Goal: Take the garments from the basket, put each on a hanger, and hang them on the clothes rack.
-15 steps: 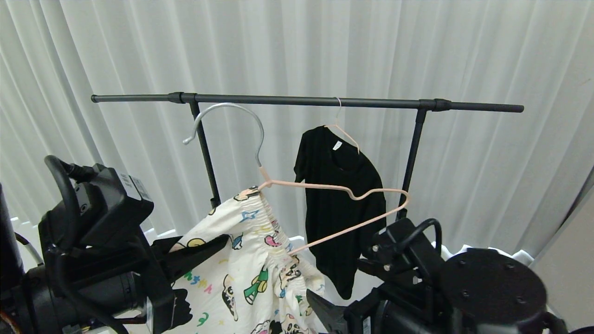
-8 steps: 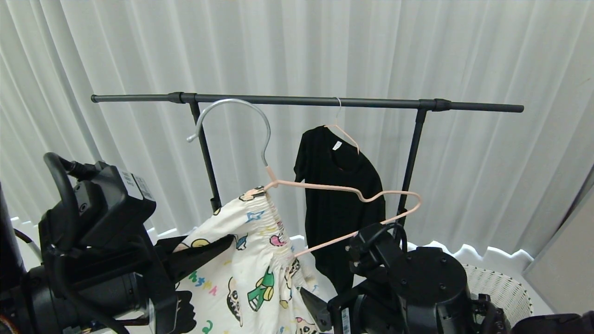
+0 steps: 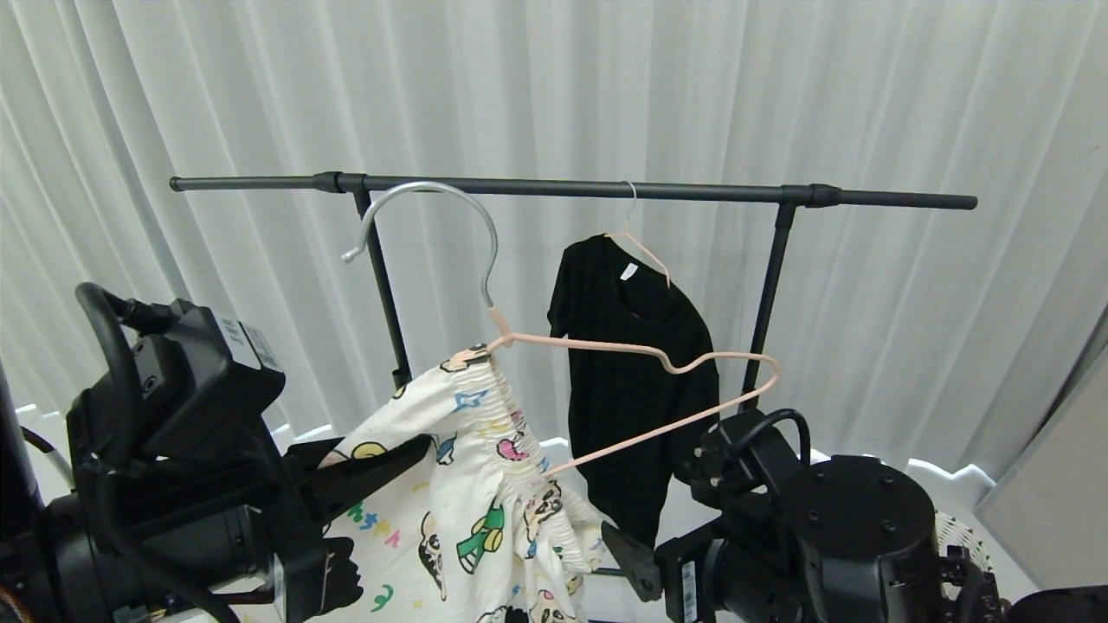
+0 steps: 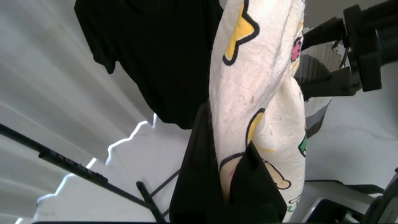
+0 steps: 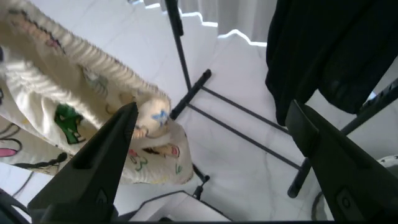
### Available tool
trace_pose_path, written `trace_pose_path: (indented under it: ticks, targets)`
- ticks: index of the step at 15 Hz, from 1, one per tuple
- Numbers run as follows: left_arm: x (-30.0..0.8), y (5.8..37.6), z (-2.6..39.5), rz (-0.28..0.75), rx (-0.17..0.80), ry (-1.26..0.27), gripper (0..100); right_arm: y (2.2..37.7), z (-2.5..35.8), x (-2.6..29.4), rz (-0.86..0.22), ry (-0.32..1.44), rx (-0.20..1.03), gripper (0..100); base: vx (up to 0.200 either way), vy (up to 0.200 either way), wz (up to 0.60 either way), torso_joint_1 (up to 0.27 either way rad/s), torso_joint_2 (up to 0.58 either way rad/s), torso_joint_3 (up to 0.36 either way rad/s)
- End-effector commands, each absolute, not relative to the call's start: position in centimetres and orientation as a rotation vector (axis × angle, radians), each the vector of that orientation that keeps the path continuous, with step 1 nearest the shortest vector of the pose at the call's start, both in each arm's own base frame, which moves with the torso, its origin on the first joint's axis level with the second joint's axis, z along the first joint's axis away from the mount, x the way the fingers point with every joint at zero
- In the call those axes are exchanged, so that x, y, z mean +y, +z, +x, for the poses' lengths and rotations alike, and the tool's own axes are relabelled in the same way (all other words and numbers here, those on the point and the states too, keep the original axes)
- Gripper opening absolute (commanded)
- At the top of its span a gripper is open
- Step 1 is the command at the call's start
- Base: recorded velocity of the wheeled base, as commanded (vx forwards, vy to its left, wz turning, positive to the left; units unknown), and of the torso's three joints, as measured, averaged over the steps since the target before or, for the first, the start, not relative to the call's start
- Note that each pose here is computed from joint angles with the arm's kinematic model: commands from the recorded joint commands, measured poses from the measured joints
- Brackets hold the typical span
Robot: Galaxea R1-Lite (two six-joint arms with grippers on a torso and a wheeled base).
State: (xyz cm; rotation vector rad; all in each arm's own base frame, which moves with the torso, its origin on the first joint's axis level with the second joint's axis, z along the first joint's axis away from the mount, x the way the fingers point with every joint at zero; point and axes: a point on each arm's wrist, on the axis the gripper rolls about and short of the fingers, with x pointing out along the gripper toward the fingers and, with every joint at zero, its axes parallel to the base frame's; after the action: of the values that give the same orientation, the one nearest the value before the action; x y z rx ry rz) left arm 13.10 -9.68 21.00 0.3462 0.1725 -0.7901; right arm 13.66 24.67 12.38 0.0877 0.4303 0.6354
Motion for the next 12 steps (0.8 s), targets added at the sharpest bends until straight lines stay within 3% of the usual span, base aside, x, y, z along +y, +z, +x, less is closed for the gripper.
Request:
trace_pose_path:
  ticks: [1, 6, 9, 12]
  targets:
    - [-9.7, 21.2, 13.0, 0.344, 0.162, -0.795, 0, 12.3, 13.4, 25.3, 0.082, 0.656, 0.431, 100, 0.000, 0.000, 0.00, 0.000, 0.00, 0.000]
    - [-10.8, 21.9, 11.8, 0.316, 0.132, -0.872, 0, 9.3, 12.8, 28.2, -0.008, 0.644, 0.471, 100, 0.000, 0.000, 0.00, 0.000, 0.00, 0.000]
    - [-9.8, 21.6, 12.7, 0.324, 0.160, -0.716, 0, 8.9, 14.6, 26.0, -0.059, 0.499, 0.453, 100, 0.000, 0.000, 0.00, 0.000, 0.00, 0.000]
    - [-8.5, 20.8, 12.5, 0.328, 0.166, -0.658, 0, 9.8, 16.9, 22.3, -0.106, 0.387, 0.423, 100, 0.000, 0.000, 0.00, 0.000, 0.00, 0.000]
